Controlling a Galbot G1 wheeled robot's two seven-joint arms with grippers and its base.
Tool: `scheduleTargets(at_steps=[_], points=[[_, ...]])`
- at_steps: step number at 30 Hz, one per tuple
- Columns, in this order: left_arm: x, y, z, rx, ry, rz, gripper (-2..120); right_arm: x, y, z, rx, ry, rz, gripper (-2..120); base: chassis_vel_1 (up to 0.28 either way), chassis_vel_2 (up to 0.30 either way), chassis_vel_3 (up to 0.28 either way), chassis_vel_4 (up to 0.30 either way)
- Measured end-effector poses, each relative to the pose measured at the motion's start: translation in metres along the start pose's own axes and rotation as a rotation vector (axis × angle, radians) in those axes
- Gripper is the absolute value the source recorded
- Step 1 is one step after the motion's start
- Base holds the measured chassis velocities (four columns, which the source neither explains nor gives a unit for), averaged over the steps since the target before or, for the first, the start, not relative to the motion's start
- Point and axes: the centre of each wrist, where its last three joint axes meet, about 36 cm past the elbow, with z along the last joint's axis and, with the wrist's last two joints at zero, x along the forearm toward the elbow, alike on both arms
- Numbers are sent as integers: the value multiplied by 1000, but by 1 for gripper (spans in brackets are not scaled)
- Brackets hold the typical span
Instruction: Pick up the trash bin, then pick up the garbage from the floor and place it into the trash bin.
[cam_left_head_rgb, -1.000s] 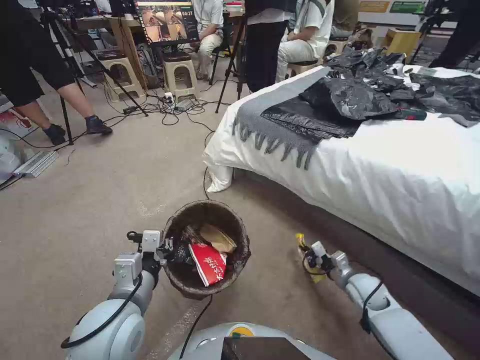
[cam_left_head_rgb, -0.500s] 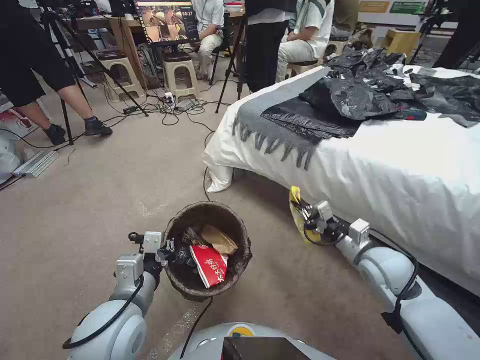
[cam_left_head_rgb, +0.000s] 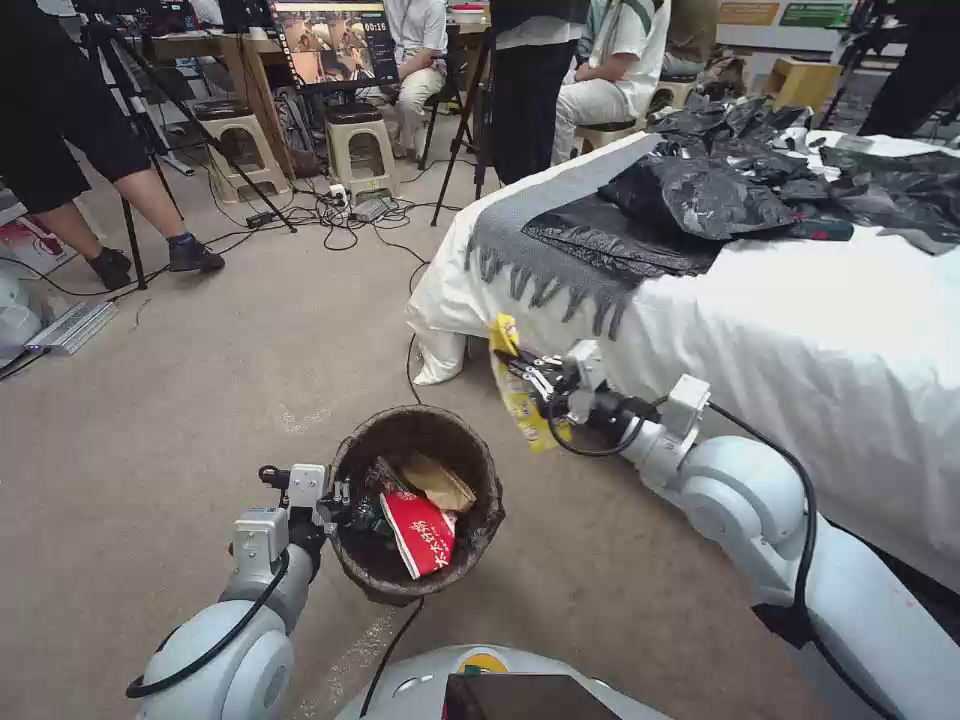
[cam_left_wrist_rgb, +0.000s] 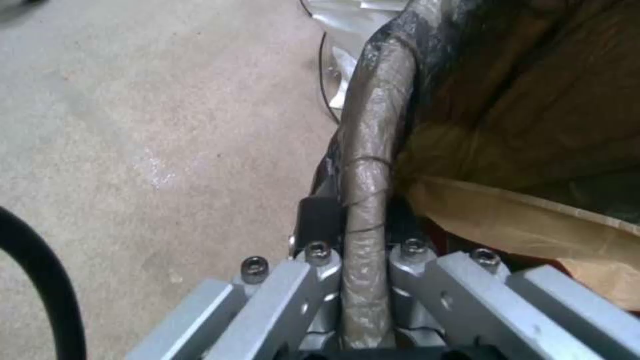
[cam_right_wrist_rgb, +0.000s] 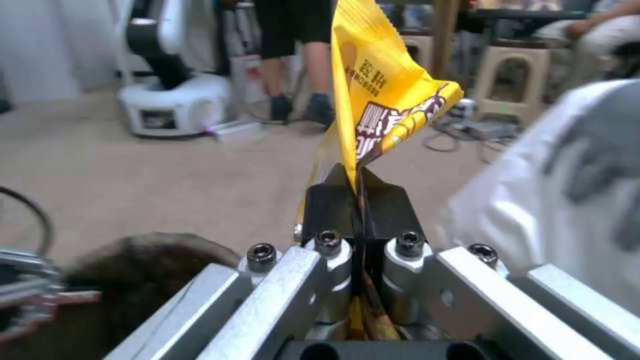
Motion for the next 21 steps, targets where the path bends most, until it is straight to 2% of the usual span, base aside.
scheduleTargets(at_steps=[3, 6, 14, 21], points=[[0, -1, 0, 2, -1, 0, 2, -16, 14, 2, -27, 27, -88, 0, 0, 0, 0, 0], [0, -1, -1, 3, -1, -2, 2, -22, 22, 7, -41, 55, -124, 0, 0, 0, 0, 0], [-1, -1, -1, 5, -2, -2, 2, -34, 40, 23, -55, 120, -197, 0, 0, 0, 0, 0], [-1, -2, -2, 7, -3, -1, 2, -39, 51, 37, -57, 165, -216, 0, 0, 0, 0, 0]])
